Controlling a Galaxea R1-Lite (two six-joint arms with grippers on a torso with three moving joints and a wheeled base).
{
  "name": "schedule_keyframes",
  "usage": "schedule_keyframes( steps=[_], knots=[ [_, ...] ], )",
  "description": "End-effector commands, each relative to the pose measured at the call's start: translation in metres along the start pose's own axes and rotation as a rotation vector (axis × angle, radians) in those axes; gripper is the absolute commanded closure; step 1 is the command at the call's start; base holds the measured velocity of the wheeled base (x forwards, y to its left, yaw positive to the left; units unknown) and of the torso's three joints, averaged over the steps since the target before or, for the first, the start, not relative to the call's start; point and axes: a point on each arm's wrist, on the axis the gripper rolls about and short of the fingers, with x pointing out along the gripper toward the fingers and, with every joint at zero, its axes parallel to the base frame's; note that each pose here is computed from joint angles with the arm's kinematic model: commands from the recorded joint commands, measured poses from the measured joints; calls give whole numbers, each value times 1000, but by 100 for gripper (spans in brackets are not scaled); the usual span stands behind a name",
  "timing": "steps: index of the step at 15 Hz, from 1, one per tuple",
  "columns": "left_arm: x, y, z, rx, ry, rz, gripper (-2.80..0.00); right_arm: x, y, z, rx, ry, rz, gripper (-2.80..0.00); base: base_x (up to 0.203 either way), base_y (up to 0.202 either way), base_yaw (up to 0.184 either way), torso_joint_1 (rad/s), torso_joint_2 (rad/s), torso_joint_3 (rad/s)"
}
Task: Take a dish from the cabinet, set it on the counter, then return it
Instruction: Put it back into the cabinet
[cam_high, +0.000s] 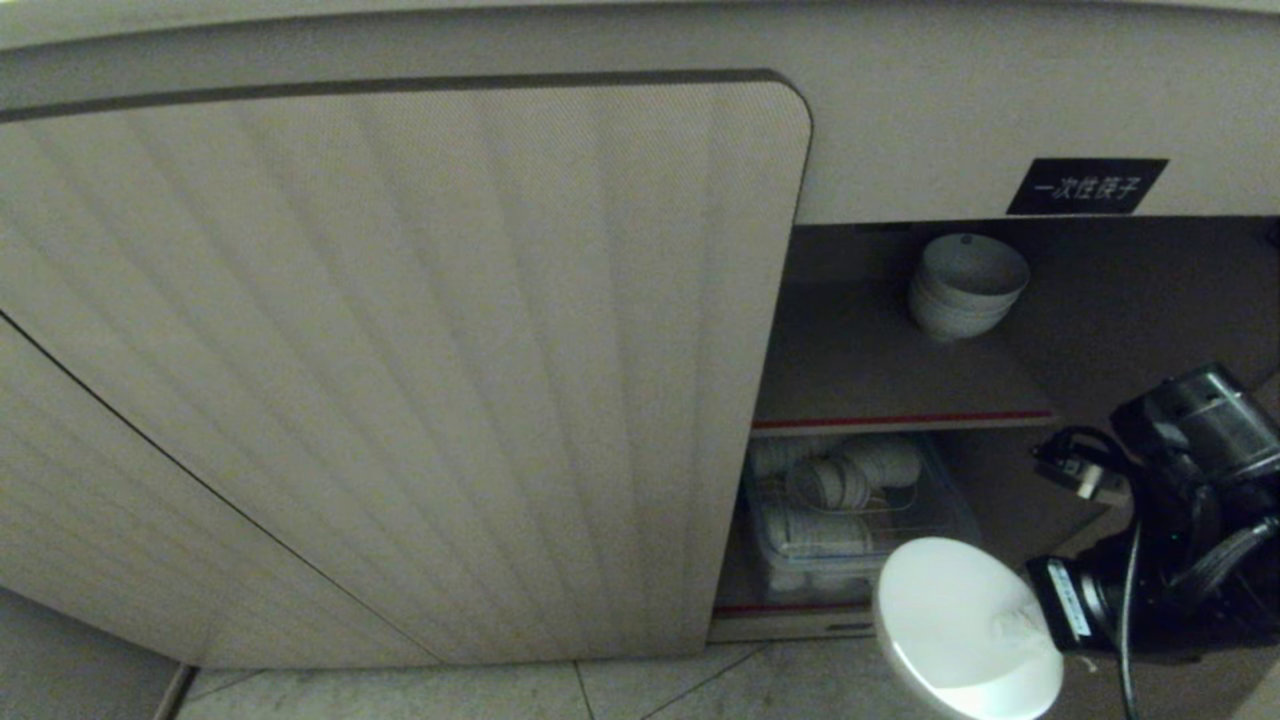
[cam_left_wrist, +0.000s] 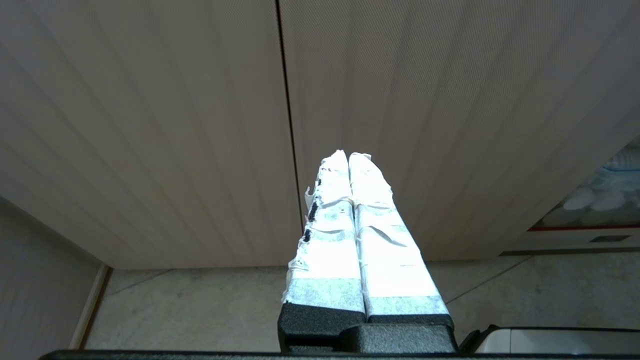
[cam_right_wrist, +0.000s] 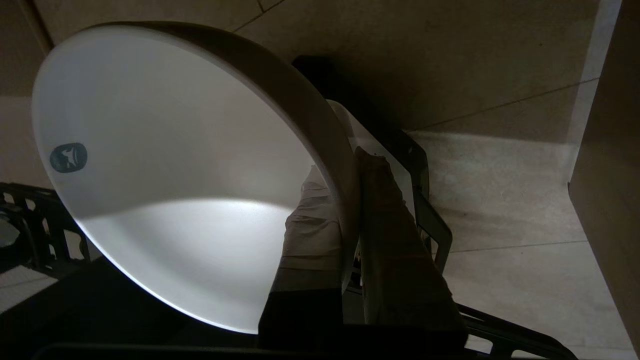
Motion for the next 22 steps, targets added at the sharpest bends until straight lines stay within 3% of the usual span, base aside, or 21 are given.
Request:
schedule_keyframes(
  steps=[1,4,13,22],
  knots=[
    [0,0,0,0,-1,0,0,6,2,11,32,-1,-7,0,0,0,0,0,0,0],
    [0,0,0,0,0,0,0,4,7,24,79,-35,-4,0,0,0,0,0,0,0],
    [0,0,0,0,0,-1,0,1,9,32,222,-97,14,0,0,0,0,0,0,0],
    [0,0,0,0,0,-1,0,-1,10,48,276,-171,12,0,0,0,0,0,0,0]
  ],
)
